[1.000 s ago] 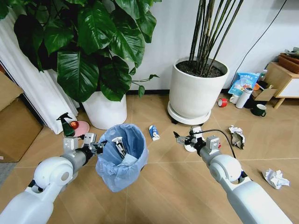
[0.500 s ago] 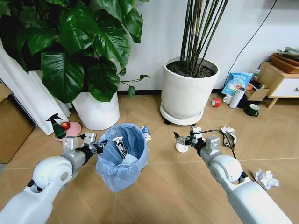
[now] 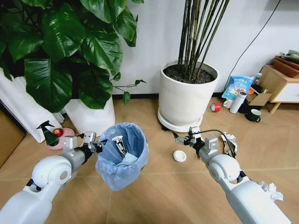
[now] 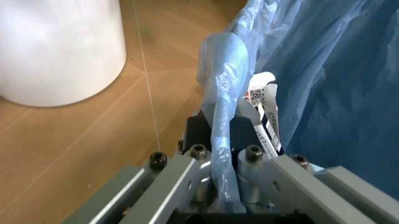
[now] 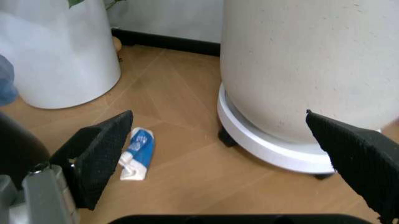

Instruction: Pick up the trash bin and place the garbage on the floor into it.

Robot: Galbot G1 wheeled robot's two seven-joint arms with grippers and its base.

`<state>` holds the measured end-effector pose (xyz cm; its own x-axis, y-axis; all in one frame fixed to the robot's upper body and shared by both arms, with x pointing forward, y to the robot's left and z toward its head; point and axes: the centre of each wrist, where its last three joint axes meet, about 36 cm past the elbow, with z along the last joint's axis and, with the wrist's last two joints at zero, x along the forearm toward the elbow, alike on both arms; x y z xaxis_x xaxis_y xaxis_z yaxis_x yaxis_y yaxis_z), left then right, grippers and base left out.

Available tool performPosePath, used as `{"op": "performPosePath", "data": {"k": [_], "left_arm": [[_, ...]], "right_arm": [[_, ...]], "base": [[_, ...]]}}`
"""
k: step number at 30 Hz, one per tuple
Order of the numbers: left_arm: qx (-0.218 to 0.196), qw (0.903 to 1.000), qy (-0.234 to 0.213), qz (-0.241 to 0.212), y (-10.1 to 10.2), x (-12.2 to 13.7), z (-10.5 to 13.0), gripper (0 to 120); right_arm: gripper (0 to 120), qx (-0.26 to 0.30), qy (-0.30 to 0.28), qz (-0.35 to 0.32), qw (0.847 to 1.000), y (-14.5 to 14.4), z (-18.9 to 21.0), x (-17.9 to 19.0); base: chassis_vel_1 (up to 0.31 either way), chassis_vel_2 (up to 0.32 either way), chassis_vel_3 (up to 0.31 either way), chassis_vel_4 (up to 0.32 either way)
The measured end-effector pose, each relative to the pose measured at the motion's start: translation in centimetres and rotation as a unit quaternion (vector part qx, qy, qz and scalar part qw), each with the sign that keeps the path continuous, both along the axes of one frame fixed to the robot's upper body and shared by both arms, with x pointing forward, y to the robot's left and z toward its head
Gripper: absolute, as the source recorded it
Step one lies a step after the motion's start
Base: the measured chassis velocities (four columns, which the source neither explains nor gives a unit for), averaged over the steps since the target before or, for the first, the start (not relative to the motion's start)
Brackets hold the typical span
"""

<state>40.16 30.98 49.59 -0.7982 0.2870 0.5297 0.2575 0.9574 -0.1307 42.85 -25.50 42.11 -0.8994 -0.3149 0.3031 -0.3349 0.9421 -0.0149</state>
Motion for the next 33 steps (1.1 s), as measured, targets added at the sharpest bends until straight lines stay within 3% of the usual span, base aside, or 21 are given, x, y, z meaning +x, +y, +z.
{"op": "performPosePath", "data": {"k": [15,24,27,31,33], "left_arm": [[-0.003,0.9999,0.000,0.011,-0.1,0.1,-0.3,0],[-0.002,0.9992,0.004,0.040,0.7,-0.3,-0.8,0],[0.001,0.9986,-0.004,0.053,1.5,-0.4,-0.3,0],[0.002,0.9982,-0.009,0.059,2.2,-0.4,0.1,0],[0.002,0.9978,-0.015,0.065,3.0,-0.5,0.5,0]], "right_arm": [[100,-0.007,-0.004,0.029,1.000,0.4,-0.6,0.1],[100,-0.017,0.025,0.071,0.997,1.6,-3.7,-0.2],[100,-0.013,0.078,0.093,0.993,4.2,-7.5,1.3],[100,-0.011,0.102,0.104,0.989,6.2,-9.8,2.2],[100,-0.001,0.117,0.116,0.986,9.2,-11.5,3.3]], "base": [[-0.161,0.121,0.156,-0.122],[0.006,0.016,0.001,-0.034],[0.011,-0.018,-0.021,0.005],[0.000,0.000,0.000,0.000],[0.000,0.000,0.000,0.000]]}}
